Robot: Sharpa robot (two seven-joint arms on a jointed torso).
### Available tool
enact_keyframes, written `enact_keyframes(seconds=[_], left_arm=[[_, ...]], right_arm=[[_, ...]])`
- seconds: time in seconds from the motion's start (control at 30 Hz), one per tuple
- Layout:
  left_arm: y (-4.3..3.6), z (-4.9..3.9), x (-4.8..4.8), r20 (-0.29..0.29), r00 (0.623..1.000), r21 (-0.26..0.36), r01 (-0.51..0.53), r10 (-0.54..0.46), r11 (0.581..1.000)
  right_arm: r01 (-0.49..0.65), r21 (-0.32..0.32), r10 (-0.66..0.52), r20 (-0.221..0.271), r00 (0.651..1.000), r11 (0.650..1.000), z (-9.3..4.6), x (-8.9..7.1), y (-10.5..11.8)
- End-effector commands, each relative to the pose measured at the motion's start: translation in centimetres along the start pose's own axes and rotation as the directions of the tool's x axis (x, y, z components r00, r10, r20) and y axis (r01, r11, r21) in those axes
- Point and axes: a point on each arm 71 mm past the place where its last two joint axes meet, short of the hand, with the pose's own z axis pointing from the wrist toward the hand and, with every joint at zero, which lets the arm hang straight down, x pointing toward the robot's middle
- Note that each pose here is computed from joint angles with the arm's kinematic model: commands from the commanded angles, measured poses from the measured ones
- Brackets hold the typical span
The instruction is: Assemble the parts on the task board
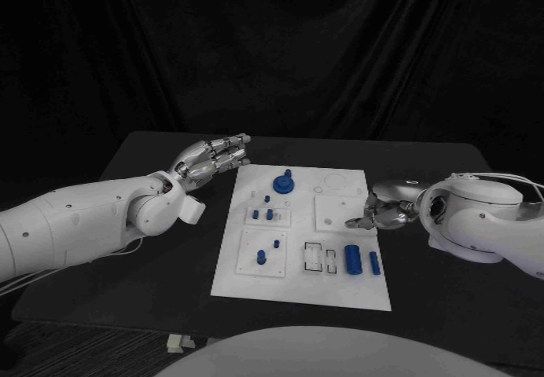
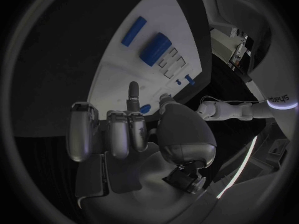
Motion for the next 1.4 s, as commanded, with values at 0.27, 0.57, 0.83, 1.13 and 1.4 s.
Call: enact_keyframes(seconds=[0.27, 0.57, 0.83, 1.13, 1.4], left_arm=[[0.01, 0.0, 0.14, -0.007, 1.0, 0.013, 0.015, -0.015, 1.0], [0.11, -0.02, 0.12, -0.008, 1.0, 0.012, 0.017, -0.017, 1.0], [0.16, -0.05, 0.11, -0.009, 1.0, 0.01, 0.018, -0.018, 1.0], [0.21, -0.06, 0.11, -0.01, 1.0, 0.006, 0.019, -0.019, 1.0], [0.24, -0.02, 0.17, -0.013, 1.0, 0.004, 0.021, -0.021, 1.0]], right_arm=[[0.029, 0.093, -0.017, -0.125, 0.992, 0.995, 0.0, 1.8, 0.1], [0.015, 0.084, -0.004, -0.123, 0.992, 0.996, 0.2, 2.7, 0.7], [0.008, 0.073, 0.002, -0.126, 0.992, 0.997, 0.6, 3.2, 1.1], [0.01, 0.07, 0.001, -0.151, 0.989, 0.997, 1.1, 4.1, 1.3], [0.032, 0.102, -0.011, -0.2, 0.98, 0.994, 1.5, 5.3, 1.1]])
